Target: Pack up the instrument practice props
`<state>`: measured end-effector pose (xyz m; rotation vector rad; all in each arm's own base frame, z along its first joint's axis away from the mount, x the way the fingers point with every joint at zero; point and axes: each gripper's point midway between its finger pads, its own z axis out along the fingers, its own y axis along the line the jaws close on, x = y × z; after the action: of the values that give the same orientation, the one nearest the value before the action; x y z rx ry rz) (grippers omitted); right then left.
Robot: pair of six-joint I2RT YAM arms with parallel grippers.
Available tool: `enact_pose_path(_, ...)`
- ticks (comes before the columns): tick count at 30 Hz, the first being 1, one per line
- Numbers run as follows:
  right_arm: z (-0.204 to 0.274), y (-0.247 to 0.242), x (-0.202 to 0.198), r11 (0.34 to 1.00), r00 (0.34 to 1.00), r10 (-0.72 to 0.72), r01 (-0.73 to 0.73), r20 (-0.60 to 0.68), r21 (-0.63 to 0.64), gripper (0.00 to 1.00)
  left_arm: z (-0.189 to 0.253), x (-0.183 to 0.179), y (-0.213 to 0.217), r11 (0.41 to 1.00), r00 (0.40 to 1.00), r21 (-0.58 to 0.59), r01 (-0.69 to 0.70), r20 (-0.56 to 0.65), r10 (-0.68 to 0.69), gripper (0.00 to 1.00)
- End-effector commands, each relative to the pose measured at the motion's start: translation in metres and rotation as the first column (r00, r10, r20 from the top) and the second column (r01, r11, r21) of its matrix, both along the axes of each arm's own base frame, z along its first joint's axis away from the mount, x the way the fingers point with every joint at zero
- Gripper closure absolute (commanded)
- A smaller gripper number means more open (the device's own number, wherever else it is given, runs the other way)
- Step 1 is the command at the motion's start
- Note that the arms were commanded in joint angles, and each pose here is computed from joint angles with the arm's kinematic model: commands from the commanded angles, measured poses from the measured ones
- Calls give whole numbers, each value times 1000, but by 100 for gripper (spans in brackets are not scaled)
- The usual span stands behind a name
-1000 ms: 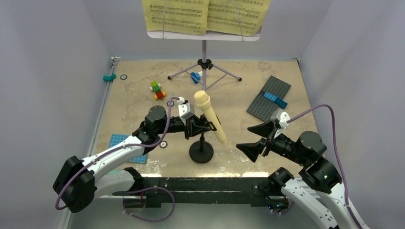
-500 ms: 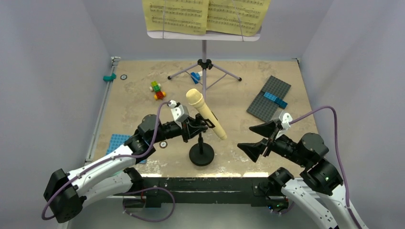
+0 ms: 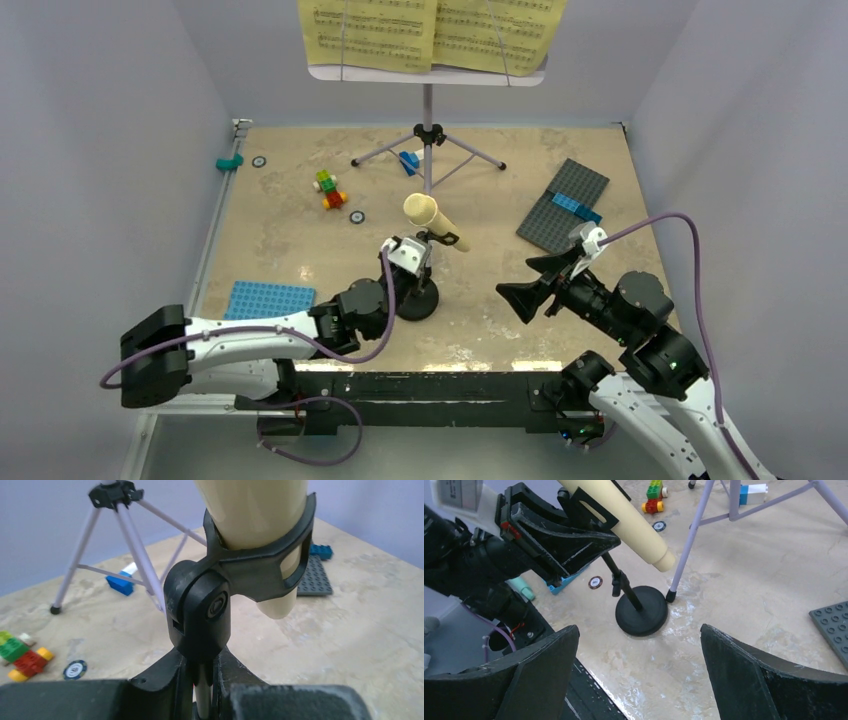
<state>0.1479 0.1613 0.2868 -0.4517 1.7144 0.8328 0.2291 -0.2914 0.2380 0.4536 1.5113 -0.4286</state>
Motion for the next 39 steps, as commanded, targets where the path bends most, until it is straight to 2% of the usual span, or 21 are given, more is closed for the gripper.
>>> enact_pose_path(1, 5, 0, 10, 998, 999, -45, 45, 2, 38, 4, 80, 15, 36, 915, 924, -267, -303, 152, 350, 100)
enact_pose_path(4, 3, 2, 11, 998, 999, -44, 45, -10, 39, 4, 99, 14, 34, 862, 874, -340, -376, 178, 451, 100)
enact_pose_path(6, 3, 3, 11, 998, 999, -43, 43, -15, 39, 4, 100, 15, 24, 858, 854, -286, -428, 183, 487, 100)
enact_pose_path(10, 1, 2, 12, 998, 999, -48, 49, -21, 40, 4, 95, 7, 9, 863, 881, -325, -386, 149, 449, 100)
enact_pose_path(18, -7, 4, 14, 998, 998, -48, 50, -40, 32, 4, 90, -5, 25, 843, 894, -376, -385, 74, 441, 100)
enact_pose_path(29, -13, 9, 18, 999, 997, -39, 41, -61, 34, 5, 27, -16, 25, 881, 937, -321, -348, -103, 333, 100)
enact_pose_path(39, -20, 11, 19, 999, 996, -38, 40, -78, 27, 5, 2, -15, 14, 899, 941, -280, -338, -95, 324, 100)
